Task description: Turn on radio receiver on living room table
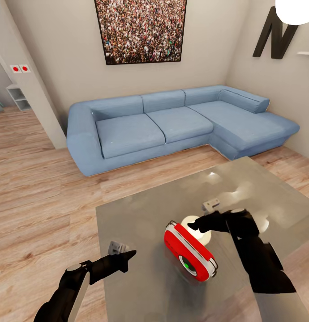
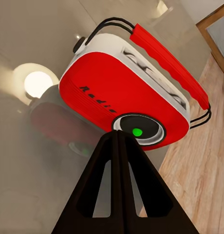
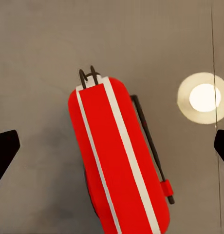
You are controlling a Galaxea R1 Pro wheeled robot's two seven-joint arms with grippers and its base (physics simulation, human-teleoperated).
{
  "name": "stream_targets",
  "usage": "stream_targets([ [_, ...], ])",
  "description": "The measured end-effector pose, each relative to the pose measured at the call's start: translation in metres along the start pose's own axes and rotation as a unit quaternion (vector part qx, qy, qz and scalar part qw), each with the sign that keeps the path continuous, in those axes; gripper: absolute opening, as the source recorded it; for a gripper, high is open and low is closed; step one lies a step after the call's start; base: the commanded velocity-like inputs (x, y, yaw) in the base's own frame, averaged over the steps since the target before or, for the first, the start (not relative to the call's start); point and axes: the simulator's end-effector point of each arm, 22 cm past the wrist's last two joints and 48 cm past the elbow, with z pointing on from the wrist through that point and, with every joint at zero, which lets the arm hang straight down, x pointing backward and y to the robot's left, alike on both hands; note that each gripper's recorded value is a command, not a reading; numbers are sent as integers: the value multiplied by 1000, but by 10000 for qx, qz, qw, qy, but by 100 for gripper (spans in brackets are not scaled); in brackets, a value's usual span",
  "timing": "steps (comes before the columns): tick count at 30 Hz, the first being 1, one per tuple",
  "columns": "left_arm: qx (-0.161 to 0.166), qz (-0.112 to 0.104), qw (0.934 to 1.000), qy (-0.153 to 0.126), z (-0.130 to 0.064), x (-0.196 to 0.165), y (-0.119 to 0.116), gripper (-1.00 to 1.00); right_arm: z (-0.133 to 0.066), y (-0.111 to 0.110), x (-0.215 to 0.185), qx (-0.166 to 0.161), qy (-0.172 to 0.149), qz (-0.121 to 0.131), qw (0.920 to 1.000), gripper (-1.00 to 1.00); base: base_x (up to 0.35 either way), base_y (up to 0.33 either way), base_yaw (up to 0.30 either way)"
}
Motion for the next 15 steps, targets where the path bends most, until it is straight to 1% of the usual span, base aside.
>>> stream_targets([
  [5,3,1,10000,1,0,0,0,-100,-4,-3,4,-17,22,-74,10000,100,0,0,0],
  [11,2,5,10000,6,0,0,-1,-100,-3,-4,16,-28,118,-66,9999,100,0,0,0],
  [15,5,10,10000,5,0,0,-1,-100,0,0,33,-67,250,-28,9997,100,0,0,0],
])
